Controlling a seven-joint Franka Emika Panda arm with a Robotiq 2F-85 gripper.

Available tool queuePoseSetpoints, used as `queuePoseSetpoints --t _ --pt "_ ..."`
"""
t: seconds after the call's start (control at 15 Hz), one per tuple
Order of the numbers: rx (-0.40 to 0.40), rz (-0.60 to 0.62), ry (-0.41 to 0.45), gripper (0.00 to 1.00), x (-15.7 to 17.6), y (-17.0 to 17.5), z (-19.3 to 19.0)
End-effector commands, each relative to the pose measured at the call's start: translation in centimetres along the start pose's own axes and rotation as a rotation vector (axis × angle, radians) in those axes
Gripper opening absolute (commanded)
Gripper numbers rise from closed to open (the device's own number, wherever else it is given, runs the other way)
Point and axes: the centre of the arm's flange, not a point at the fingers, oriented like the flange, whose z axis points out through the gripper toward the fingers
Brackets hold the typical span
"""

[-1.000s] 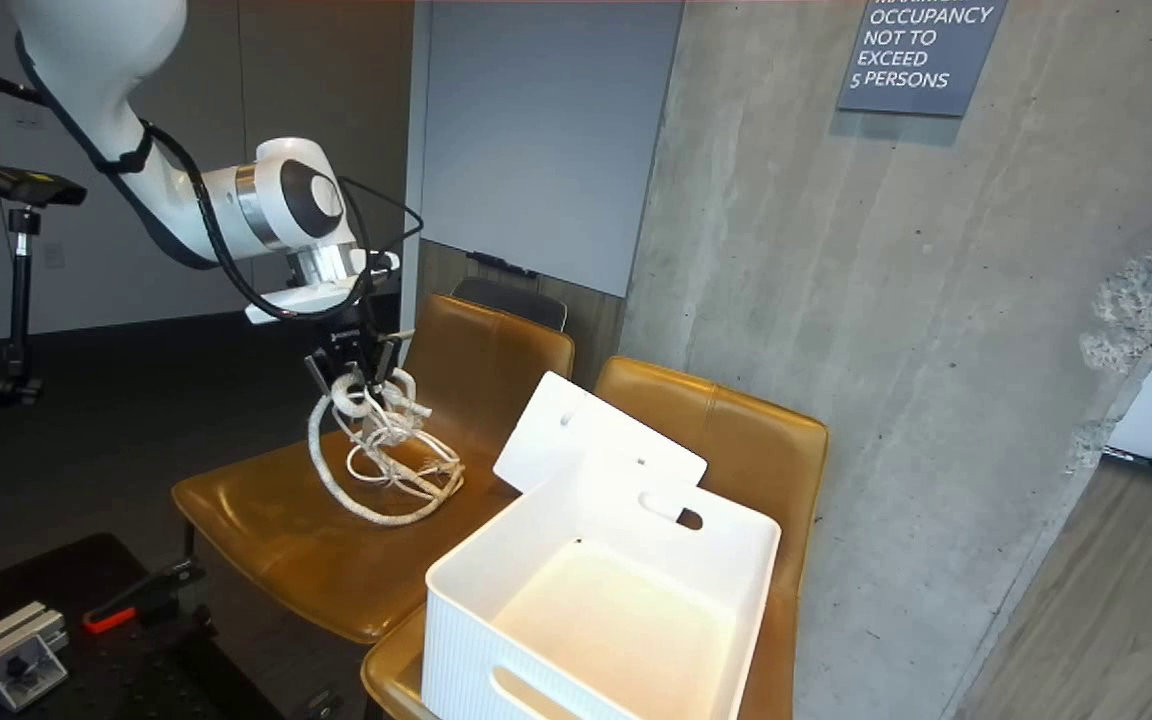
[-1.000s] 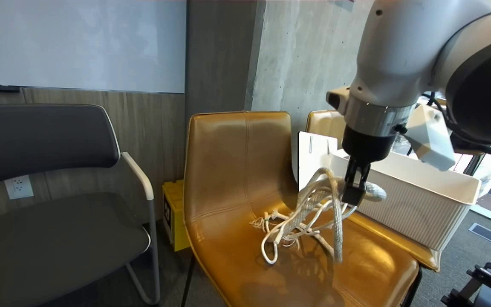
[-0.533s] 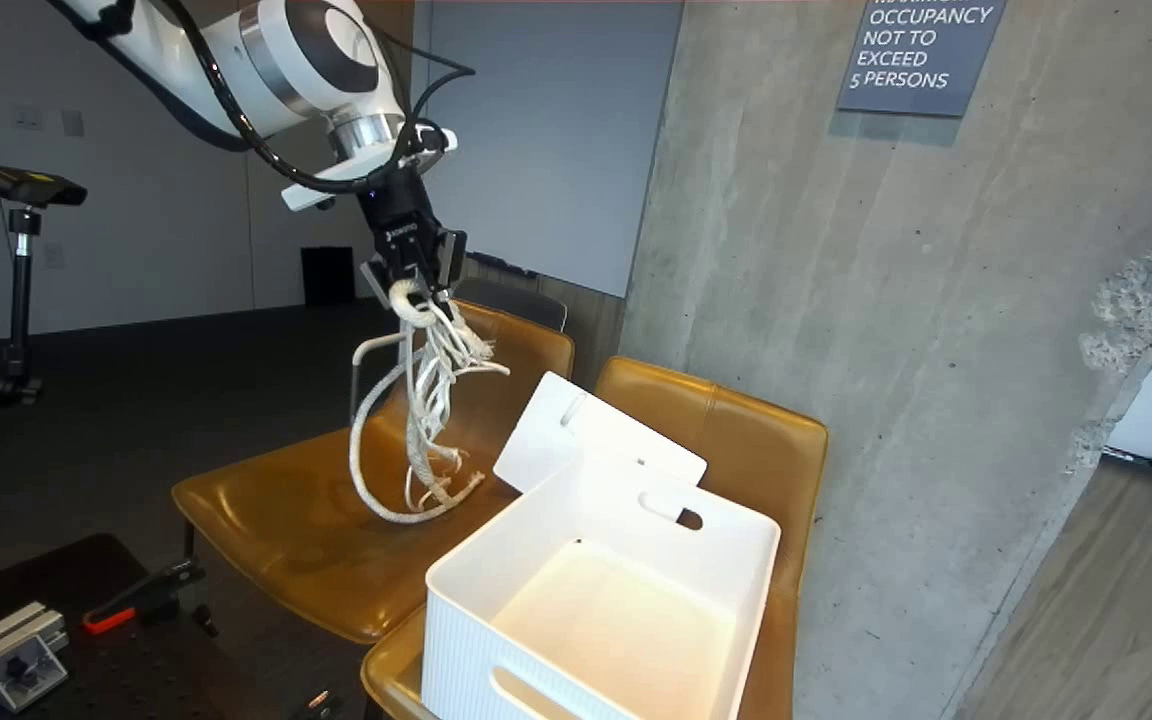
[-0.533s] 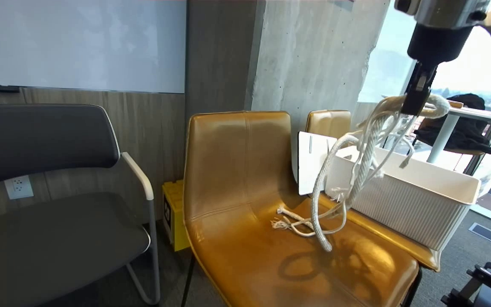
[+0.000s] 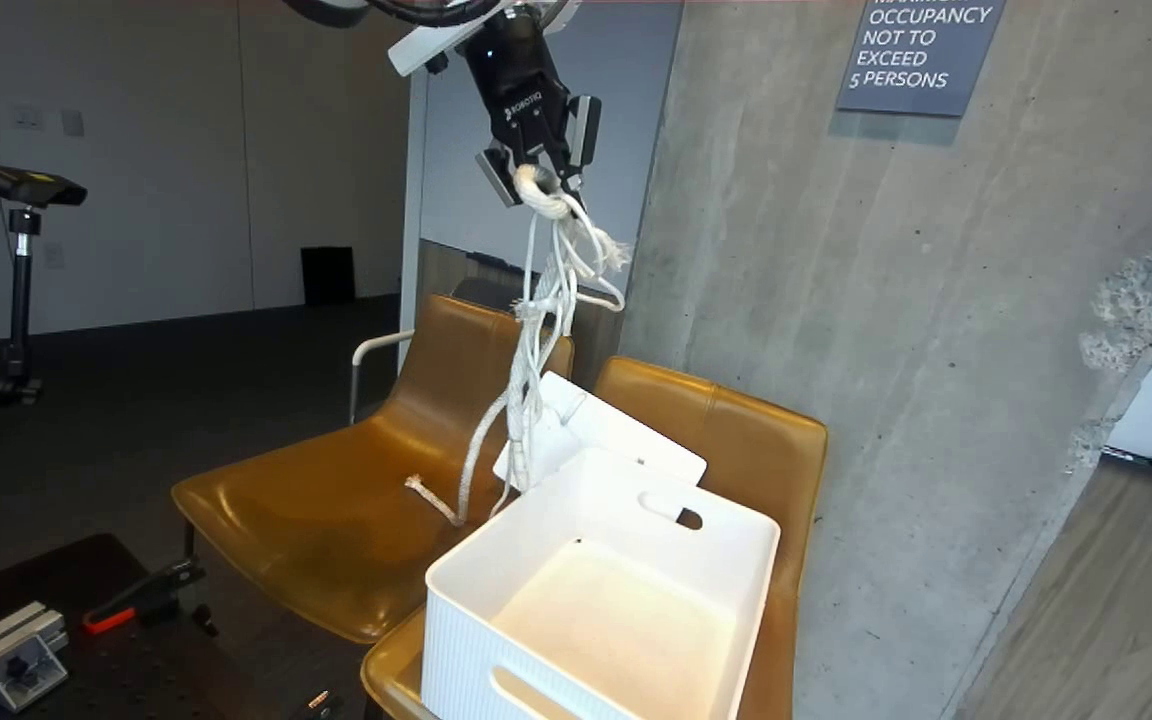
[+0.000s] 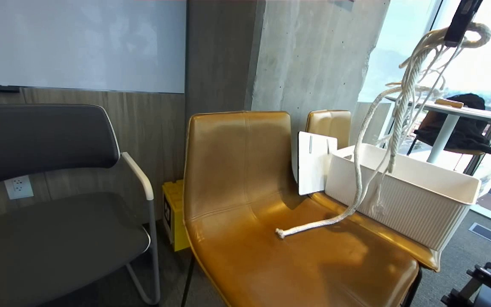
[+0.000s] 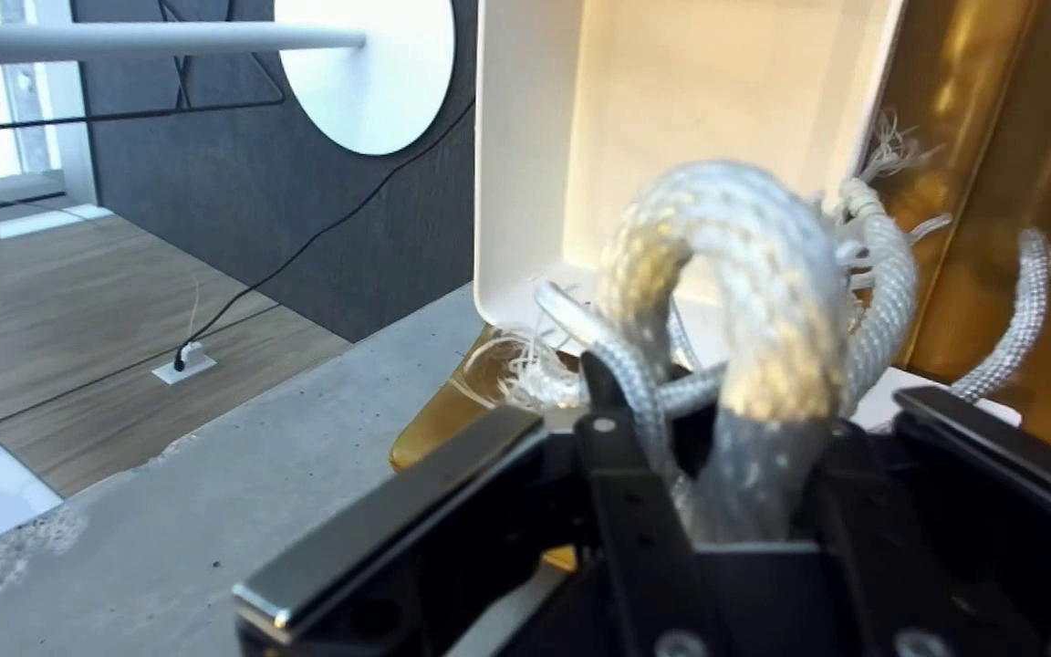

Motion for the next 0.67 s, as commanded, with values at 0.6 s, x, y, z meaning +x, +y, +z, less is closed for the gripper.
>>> queuePoseSetpoints --t 0.6 --pt "-0.14 0.139 -0.018 0.04 0.3 14.7 -10.0"
